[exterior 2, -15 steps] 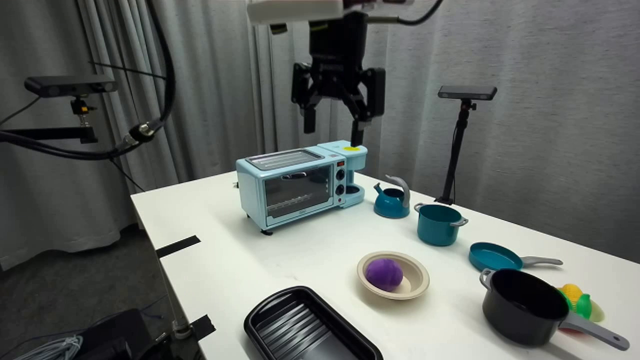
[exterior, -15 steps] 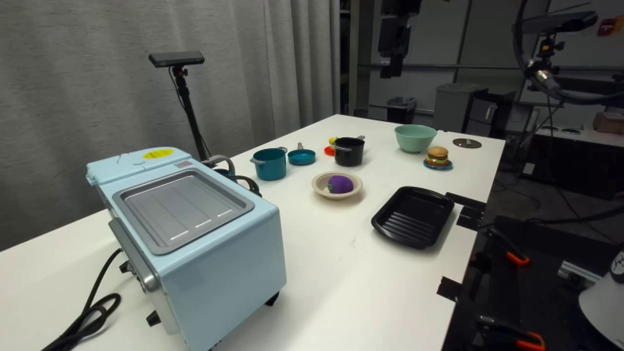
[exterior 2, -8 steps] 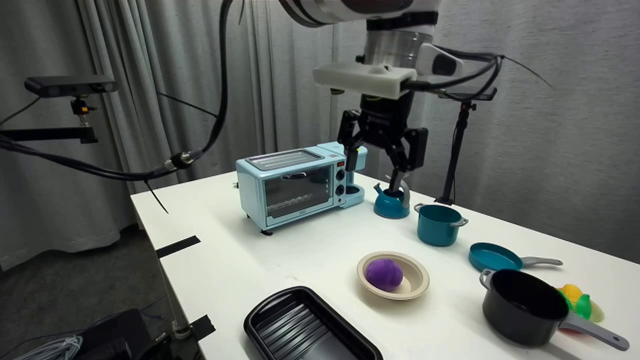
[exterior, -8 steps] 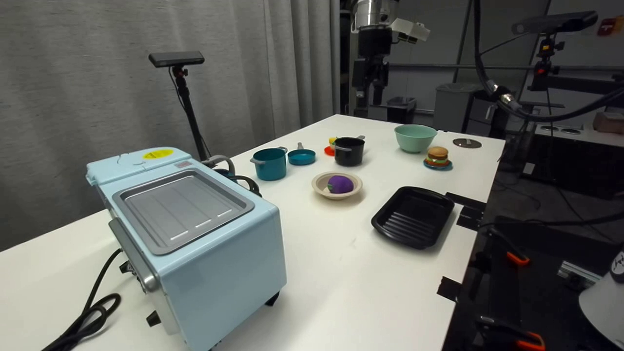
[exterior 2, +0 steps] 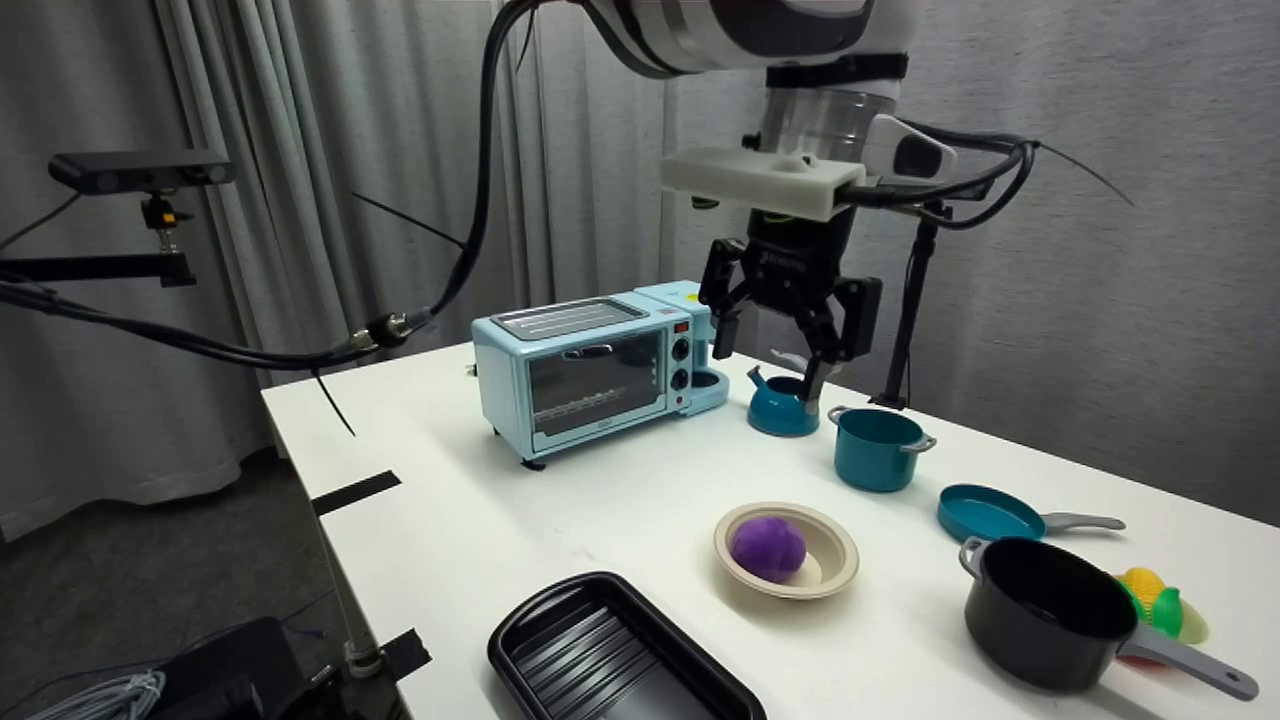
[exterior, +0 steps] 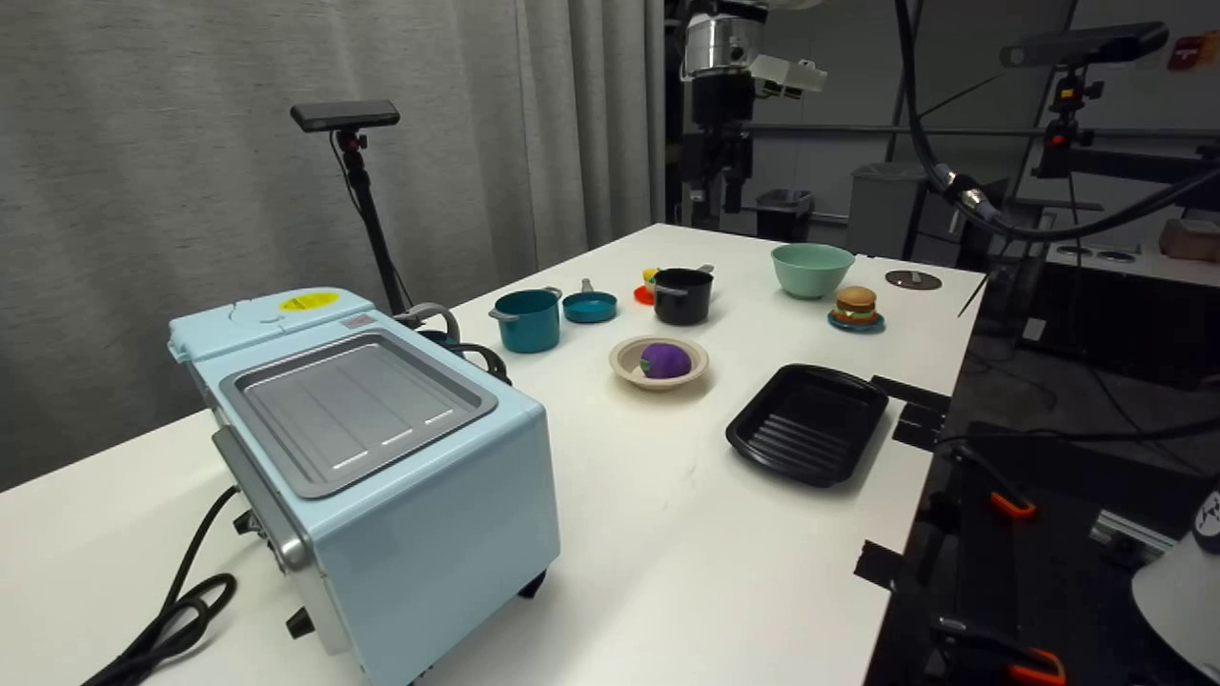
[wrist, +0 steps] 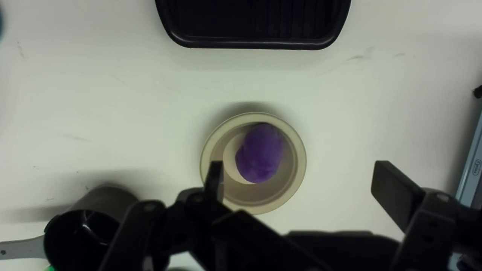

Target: Remove the purple object from the plate

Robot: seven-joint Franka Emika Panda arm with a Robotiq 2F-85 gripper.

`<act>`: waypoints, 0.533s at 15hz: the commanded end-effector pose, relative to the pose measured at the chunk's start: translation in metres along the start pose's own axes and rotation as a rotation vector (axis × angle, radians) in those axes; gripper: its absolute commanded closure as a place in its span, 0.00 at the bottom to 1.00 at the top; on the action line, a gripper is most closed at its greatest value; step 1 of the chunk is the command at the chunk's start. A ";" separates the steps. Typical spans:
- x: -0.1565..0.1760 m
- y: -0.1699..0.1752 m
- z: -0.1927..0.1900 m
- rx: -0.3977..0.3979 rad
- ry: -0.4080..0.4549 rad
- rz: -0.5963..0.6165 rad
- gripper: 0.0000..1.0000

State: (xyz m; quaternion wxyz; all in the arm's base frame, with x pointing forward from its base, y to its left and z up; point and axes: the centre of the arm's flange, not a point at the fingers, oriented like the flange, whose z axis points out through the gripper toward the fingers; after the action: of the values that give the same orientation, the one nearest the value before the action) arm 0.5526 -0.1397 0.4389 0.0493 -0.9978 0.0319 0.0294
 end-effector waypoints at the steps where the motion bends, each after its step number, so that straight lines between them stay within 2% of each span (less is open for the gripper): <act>1: 0.019 -0.003 0.034 0.015 0.021 -0.051 0.00; 5: 0.047 -0.011 0.083 0.027 0.023 -0.056 0.00; 8: 0.060 -0.013 0.120 0.049 -0.009 -0.042 0.00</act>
State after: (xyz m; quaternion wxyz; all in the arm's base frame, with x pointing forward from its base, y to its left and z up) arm 0.5874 -0.1148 0.3434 0.0552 -0.9979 0.0127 0.0317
